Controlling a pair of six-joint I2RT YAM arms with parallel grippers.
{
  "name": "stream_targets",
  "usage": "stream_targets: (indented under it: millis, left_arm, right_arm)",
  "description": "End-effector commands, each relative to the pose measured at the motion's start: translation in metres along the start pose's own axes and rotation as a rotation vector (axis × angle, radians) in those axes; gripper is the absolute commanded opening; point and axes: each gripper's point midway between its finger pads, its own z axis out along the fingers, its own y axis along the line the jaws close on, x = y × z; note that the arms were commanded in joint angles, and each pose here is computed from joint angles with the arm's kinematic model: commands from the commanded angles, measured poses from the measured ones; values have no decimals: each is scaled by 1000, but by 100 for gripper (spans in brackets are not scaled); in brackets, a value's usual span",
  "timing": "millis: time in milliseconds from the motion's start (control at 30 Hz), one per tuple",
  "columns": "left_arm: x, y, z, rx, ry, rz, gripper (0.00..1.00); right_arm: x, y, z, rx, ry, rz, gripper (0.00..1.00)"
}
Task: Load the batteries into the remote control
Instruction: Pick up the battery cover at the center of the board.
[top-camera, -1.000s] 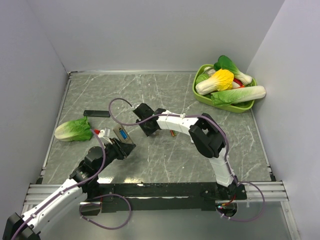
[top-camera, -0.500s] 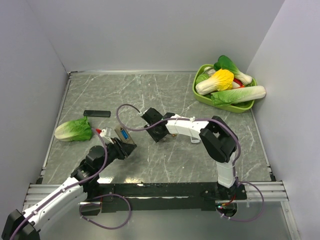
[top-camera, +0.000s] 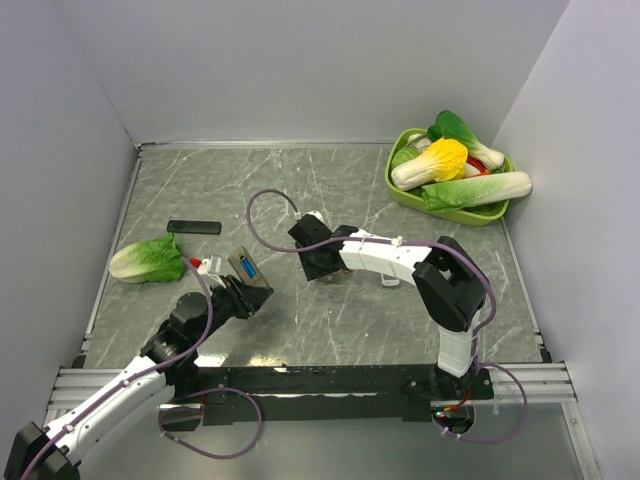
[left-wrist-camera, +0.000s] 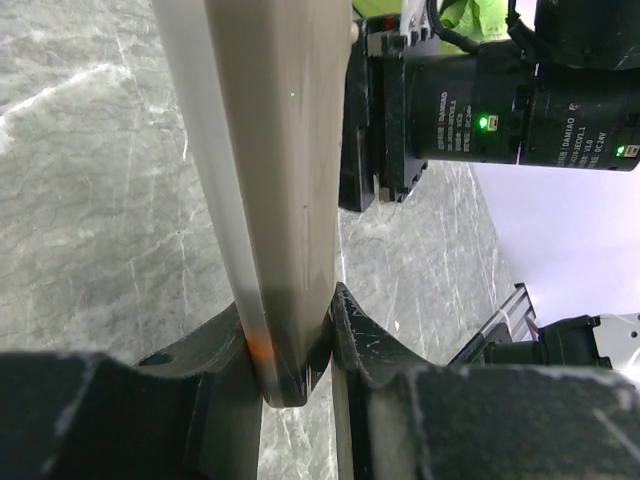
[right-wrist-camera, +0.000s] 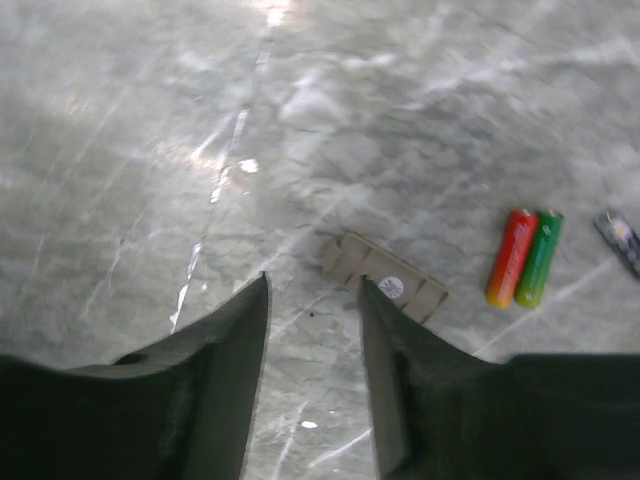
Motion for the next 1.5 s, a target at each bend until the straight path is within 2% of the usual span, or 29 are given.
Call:
stream_targets:
  millis: [0,300,967,1067,1100,1200,1467]
  left_arm:
    - [-8,-14,0,67,-38,-14,5]
    - [-7,-14,-1,70,-32,-17,5]
    - [-5,-15,0,81,-22,-15,5]
    - [-5,-16,0,83,-22,-12,5]
    - [-5,-16,0,84,-20,-12,5]
    - [-4,-18,0,96,-15,-3,6]
    - [-2,-39,3,214,13,91,8]
  right_arm:
    - [-9,-10,-4,96,-32,172,43]
    - [-8,-6,10,107,-18,213,33]
    - [-10,-10,26,165,-7,196,21]
    - [-6,-11,28,168,1,192,13]
    - [-6,-10,27,164,1,188,7]
    - [-6,-7,17,133,-2,172,0]
    - [-29,6,-56,-65,-116,103,0]
